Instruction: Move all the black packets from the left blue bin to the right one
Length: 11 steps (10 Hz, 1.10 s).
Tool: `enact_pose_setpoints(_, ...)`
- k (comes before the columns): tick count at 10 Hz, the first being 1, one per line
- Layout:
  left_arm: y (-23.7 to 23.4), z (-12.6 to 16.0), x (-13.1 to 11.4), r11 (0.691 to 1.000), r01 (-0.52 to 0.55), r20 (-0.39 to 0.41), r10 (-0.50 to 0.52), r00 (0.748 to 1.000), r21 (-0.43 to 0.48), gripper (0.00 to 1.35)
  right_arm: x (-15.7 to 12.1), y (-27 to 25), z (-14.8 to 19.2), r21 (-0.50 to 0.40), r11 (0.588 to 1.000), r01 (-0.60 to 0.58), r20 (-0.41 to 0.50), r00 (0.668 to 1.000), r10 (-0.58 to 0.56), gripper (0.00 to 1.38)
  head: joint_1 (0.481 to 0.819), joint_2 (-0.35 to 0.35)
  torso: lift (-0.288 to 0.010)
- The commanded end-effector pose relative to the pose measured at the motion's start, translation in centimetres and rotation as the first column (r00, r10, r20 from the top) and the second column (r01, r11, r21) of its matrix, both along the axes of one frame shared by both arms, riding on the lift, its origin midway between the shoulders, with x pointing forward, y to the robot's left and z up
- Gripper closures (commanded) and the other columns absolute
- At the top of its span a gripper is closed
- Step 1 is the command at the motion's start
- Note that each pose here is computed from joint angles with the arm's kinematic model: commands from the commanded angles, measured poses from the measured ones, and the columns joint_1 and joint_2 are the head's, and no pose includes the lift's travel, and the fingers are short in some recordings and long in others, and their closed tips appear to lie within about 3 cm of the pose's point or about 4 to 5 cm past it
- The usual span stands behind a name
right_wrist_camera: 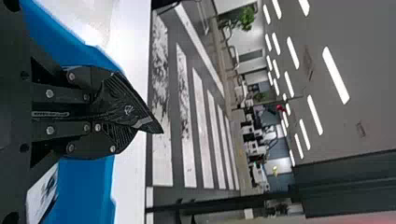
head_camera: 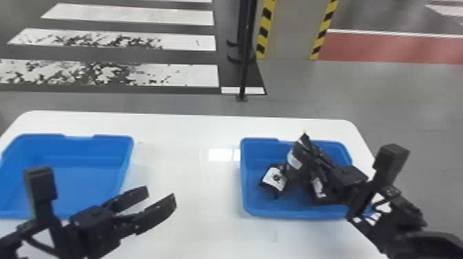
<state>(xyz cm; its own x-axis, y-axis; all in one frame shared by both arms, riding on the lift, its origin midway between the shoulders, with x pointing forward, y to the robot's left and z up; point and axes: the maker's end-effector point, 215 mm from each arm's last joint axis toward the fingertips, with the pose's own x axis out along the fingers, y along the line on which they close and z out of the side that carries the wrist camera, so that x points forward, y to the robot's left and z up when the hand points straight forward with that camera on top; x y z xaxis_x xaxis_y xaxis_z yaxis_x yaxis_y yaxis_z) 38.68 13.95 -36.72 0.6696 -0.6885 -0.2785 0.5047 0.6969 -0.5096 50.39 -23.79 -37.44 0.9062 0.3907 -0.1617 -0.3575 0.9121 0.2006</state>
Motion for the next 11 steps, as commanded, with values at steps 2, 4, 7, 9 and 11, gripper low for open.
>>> enact_pose_setpoints(2, 5.8, 0.5, -1.2, 0.993, -0.117, 0.05, 0.115, 0.992, 0.035, 0.19, -1.1, -8.7, -1.9, -0.1, 0.986, 0.136, -0.047, 0.989, -0.141, 0.24, 0.695, -0.137, -0.144)
enact_pose_setpoints(4, 8.8, 1.8, -1.1, 0.982, -0.183, 0.108, 0.176, 0.978, 0.054, 0.19, -3.4, -13.9, -0.1, -0.195, 0.955, 0.225, -0.009, 0.973, -0.232, 0.11, 0.695, -0.169, -0.144)
enact_pose_setpoints(7, 12.4, 5.8, -1.0, 0.957, -0.277, 0.285, 0.244, 0.927, 0.081, 0.19, -8.0, -11.9, 5.3, -0.256, 0.937, 0.237, 0.106, 0.971, -0.216, 0.15, 0.695, -0.192, -0.144)
enact_pose_setpoints(9, 15.4, 7.3, -2.0, 0.923, -0.372, 0.376, 0.311, 0.873, 0.099, 0.19, -11.3, -9.1, 7.5, -0.228, 0.946, 0.23, 0.174, 0.966, -0.192, 0.16, 0.695, -0.126, -0.144)
enact_pose_setpoints(11, 15.4, 8.7, -3.0, 0.9, -0.433, 0.441, 0.367, 0.819, 0.055, 0.19, -15.0, -7.5, 9.0, -0.195, 0.948, 0.251, 0.183, 0.959, -0.217, 0.16, 0.695, -0.05, -0.144)
